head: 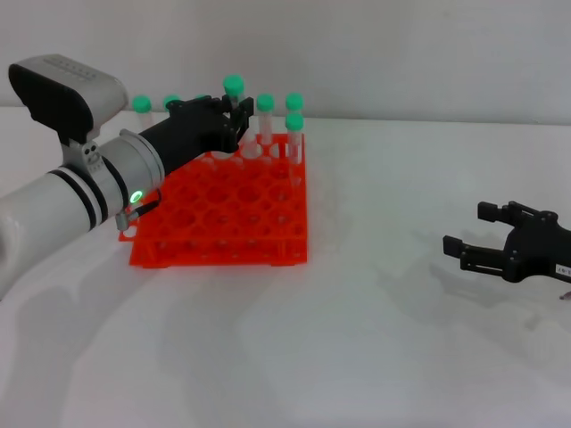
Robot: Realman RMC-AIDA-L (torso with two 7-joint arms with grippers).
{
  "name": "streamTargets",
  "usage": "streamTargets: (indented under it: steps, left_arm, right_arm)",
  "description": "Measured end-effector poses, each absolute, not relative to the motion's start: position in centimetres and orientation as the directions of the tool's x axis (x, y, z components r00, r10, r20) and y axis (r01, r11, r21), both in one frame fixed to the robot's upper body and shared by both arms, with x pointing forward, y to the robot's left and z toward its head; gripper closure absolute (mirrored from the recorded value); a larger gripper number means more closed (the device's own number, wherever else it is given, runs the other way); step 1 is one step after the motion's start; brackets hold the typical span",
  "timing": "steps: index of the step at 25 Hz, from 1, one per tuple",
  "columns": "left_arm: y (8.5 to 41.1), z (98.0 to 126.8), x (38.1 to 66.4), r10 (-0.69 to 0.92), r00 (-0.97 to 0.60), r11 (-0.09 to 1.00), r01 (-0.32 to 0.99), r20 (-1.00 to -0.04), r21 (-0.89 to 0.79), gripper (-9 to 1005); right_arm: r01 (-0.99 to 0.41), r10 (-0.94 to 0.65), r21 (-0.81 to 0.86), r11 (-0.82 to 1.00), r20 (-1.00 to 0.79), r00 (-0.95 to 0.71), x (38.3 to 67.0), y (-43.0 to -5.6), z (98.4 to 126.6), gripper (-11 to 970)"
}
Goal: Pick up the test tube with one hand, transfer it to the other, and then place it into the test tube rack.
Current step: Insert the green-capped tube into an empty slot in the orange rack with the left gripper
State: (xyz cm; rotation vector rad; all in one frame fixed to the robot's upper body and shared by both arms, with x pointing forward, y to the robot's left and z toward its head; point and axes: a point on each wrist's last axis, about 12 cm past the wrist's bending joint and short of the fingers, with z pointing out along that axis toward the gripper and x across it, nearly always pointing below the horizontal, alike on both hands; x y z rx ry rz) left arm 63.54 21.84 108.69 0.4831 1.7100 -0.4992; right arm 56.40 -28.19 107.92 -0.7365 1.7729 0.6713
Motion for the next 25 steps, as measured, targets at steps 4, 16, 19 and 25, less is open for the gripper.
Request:
streamTargets:
  steps: [4, 16, 19, 25]
  left_arm:
    - [21.6, 108.7, 63.6, 0.069, -0.186, 0.814, 0.578, -0.98, -0.053, 789]
    - [21.0, 108.7, 64.2, 0.094, -0.204, 0.811, 0.583, -0.975, -0.044, 788]
    - [20.7, 108.5, 64.0, 0.099, -0.208, 0.807, 0.589, -0.973, -0.044, 788]
    - [20.1, 108.4, 63.9, 0.099, -0.208, 0.8, 0.599, -0.973, -0.046, 788]
  right_arm:
    - [-0.753, -0.162, 0.09, 0.652, -0.953, -0.255, 56.5, -28.1, 108.0, 87]
    - [-0.746, -0.162, 0.092, 0.66, -0.952, -0.261, 56.6, -28.2, 107.9, 87]
    - [-0.745, -0.161, 0.094, 0.66, -0.951, -0.263, 56.6, -28.1, 107.8, 87]
    - [-0.743, -0.162, 0.091, 0.663, -0.952, -0.26, 56.7, -28.2, 107.8, 87]
